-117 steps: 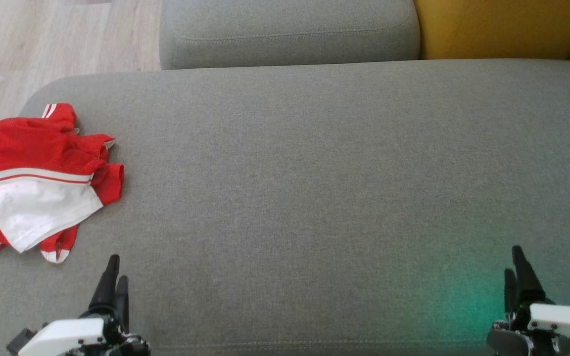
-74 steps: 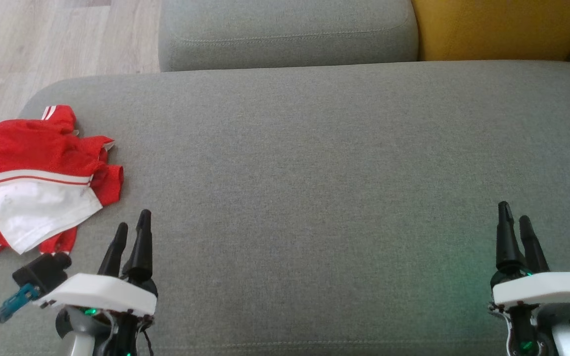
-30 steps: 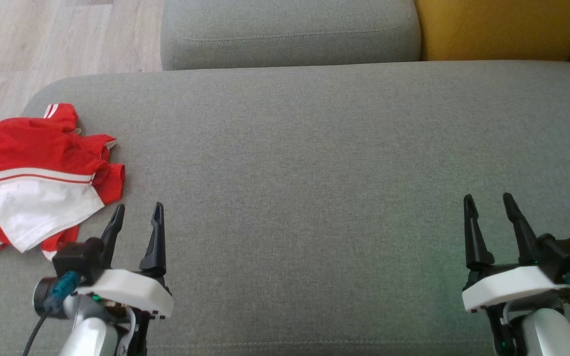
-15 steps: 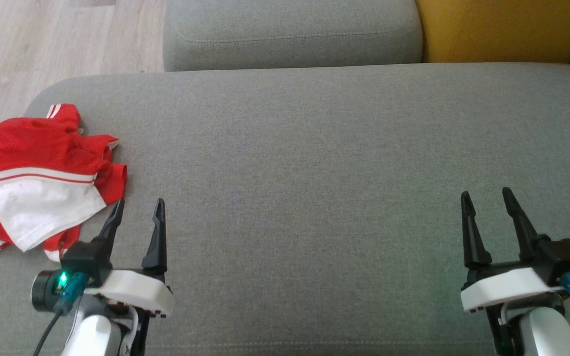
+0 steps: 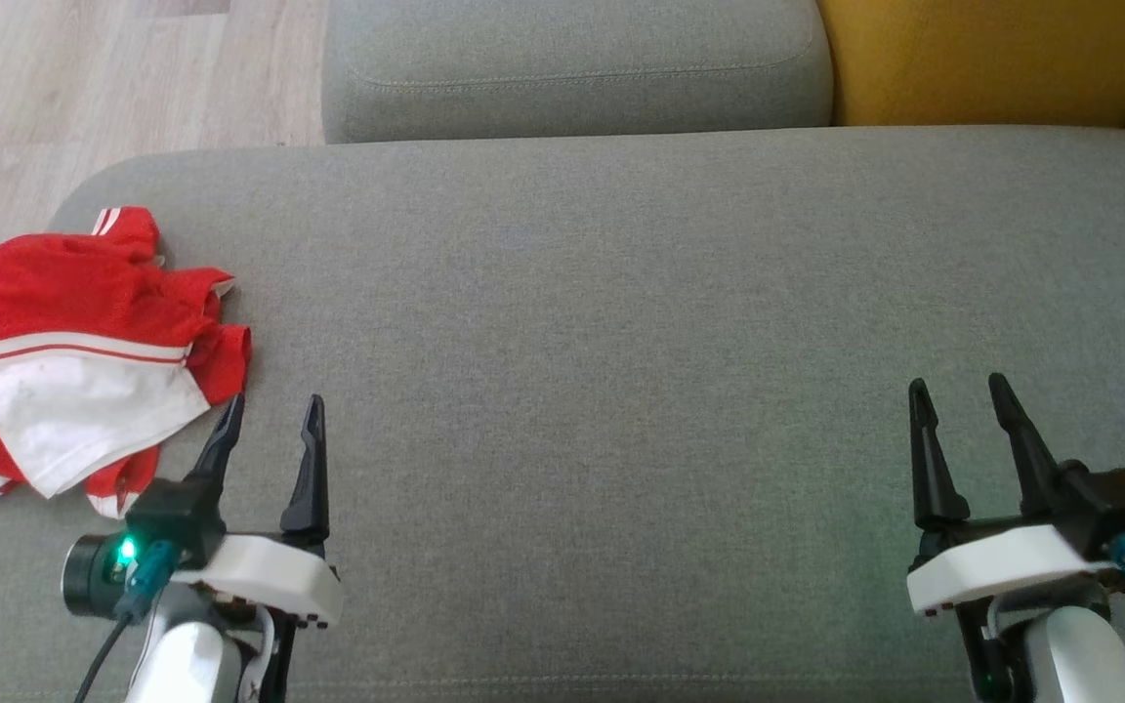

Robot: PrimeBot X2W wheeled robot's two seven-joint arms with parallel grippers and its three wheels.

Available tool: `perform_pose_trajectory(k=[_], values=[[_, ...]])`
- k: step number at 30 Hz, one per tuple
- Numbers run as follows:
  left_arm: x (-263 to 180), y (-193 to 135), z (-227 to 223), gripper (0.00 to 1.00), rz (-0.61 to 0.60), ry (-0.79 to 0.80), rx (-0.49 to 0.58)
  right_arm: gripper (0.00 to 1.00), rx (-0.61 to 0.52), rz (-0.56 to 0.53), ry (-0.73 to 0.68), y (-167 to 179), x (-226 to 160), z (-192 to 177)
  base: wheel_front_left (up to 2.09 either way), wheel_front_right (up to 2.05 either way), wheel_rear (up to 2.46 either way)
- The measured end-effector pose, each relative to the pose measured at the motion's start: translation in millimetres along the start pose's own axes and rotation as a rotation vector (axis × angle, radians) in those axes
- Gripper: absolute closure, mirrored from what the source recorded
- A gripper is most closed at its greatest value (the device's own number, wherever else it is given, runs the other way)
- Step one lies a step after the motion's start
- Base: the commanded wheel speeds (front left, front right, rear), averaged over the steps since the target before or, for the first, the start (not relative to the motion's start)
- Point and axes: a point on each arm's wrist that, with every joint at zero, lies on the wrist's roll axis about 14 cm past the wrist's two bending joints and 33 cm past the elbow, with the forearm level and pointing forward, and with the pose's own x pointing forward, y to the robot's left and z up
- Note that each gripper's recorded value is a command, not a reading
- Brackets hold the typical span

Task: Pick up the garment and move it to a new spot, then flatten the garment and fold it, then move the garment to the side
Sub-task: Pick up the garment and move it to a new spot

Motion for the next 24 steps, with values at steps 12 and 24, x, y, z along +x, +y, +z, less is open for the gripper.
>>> perform_pose_trajectory(k=[12,24], values=[[-1.0,3.6,-4.4,0.0,0.009,0.014,-0.012,0.0,0.016,0.005,0.021,0.8,1.8,2.8,0.0,0.0,0.0],[0.0,5.0,-8.0,0.0,0.012,0.026,-0.016,0.0,0.017,0.004,0.059,0.8,1.9,-2.7,0.0,0.0,0.0]])
